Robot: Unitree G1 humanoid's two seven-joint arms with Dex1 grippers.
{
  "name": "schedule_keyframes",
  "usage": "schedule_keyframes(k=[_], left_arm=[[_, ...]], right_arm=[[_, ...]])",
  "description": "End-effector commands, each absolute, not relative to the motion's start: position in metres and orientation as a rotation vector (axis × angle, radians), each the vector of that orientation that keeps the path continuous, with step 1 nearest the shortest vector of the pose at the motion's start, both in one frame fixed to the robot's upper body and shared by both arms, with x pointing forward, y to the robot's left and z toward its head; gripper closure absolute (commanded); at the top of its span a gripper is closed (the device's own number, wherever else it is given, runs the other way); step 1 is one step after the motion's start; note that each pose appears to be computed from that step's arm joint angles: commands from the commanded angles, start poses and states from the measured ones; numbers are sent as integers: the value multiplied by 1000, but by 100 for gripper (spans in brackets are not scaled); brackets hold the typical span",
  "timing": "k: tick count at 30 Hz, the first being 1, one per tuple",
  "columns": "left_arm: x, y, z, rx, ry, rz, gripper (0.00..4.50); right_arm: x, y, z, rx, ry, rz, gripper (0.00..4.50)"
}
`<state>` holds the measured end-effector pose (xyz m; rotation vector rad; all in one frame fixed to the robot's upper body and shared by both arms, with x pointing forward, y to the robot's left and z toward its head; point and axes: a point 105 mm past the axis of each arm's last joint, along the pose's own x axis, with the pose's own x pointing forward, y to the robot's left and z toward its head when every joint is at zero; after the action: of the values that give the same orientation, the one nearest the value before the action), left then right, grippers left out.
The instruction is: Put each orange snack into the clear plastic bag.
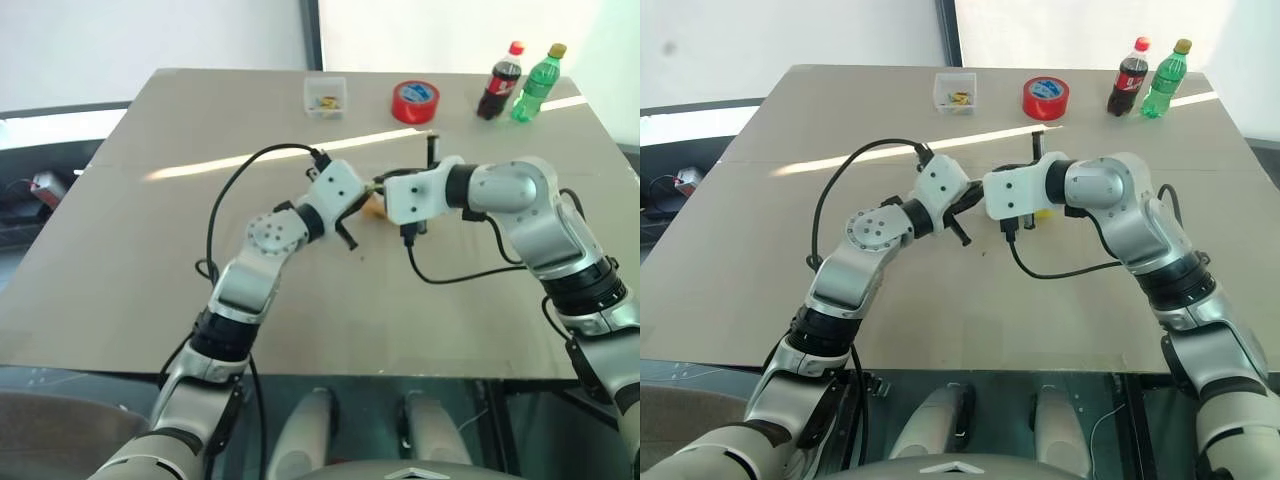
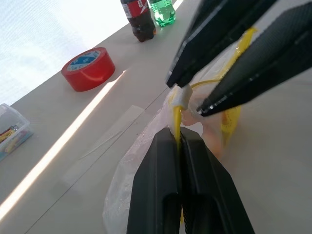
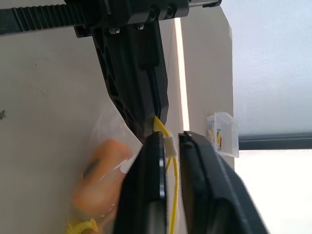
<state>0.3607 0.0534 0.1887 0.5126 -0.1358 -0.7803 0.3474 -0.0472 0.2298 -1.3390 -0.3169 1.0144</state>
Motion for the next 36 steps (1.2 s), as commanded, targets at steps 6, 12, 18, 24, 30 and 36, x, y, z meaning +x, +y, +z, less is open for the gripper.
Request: schedule_keyframes(k=[6,12,18,24,30,36], left_arm=[[355,48,204,526,-206,-784,450],[355,47,204,525,-210,-787,450],[355,46,203,528,-207,-786,450],[355,46,203,527,-207,-785,450],[355,46,203,526,-209,-784,450],[355,45,203,525,-210,-783,450]], right_arm=[[345,-47,240,-1362,-365,992,221],[348,-48,236,-1393,-363,980,221],[350,-50,233,-1403,-354,982,308],[351,-50,233,-1410,-353,975,442],[353,-53,232,-1421,-344,968,442],[362,-63,231,-1458,-306,916,442]])
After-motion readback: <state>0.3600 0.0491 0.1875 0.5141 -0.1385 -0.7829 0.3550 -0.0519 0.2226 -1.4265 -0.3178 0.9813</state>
